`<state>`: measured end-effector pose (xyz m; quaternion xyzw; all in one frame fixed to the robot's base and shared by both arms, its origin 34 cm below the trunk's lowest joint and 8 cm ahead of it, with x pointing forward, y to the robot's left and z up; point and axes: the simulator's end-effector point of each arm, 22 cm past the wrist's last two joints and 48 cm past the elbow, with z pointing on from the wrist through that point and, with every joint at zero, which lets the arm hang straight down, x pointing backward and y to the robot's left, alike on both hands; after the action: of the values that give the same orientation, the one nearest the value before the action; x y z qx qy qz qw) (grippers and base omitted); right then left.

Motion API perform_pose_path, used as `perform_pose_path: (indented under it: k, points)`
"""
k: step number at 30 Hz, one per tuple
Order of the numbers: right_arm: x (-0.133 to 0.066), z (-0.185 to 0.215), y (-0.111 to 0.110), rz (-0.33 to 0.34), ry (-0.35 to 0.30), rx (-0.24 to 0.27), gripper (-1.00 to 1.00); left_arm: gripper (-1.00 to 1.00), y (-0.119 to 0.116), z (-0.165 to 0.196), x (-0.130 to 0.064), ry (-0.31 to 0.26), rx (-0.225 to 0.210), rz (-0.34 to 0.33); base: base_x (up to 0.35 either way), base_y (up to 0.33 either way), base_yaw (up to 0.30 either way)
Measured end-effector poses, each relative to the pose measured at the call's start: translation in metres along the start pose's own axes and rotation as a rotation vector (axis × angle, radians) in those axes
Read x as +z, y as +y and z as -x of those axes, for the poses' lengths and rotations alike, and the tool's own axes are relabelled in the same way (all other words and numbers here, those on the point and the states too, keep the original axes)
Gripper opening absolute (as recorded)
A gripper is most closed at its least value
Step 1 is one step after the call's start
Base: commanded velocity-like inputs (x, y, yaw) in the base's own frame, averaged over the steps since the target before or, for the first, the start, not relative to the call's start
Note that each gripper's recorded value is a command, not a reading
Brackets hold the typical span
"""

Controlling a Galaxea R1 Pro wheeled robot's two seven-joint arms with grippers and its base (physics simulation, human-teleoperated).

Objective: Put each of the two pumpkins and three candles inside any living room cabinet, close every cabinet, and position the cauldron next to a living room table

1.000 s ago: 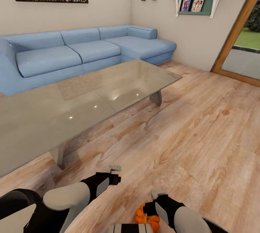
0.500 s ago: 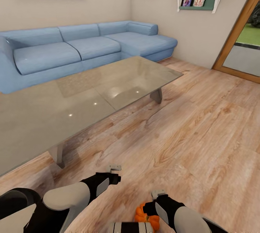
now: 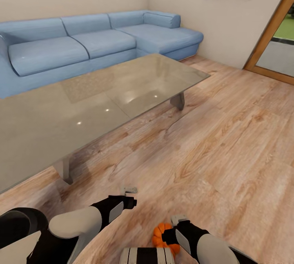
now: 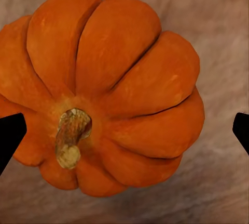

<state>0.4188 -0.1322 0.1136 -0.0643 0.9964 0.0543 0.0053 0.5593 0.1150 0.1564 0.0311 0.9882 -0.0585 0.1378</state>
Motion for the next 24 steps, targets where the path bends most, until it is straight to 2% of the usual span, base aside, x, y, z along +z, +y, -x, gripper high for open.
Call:
perform_pose_path:
  k: [8, 9, 19, 20, 24]
  points:
    - [0.011, -0.013, 0.0, 0.004, 0.032, 0.004, 1.0, 1.0, 0.001, -0.015, 0.012, 0.032, -0.005, -0.002, 0.0, 0.0, 0.0]
    - [0.013, -0.014, 0.001, 0.008, 0.036, 0.017, 1.0, 1.0, 0.001, -0.017, 0.014, 0.036, -0.005, -0.002, 0.0, 0.0, 0.0]
    - [0.013, -0.021, 0.003, 0.01, 0.043, 0.02, 1.0, 1.0, 0.001, -0.024, 0.013, 0.045, -0.006, -0.002, 0.0, 0.0, 0.0]
    - [0.013, -0.021, 0.003, 0.01, 0.043, 0.02, -1.0, 1.0, 0.001, -0.024, 0.013, 0.045, -0.006, -0.002, 0.0, 0.0, 0.0]
    - [0.013, -0.021, 0.002, 0.01, 0.043, 0.022, -1.0, 1.0, 0.0, -0.023, 0.013, 0.043, -0.007, -0.003, 0.0, 0.0, 0.0]
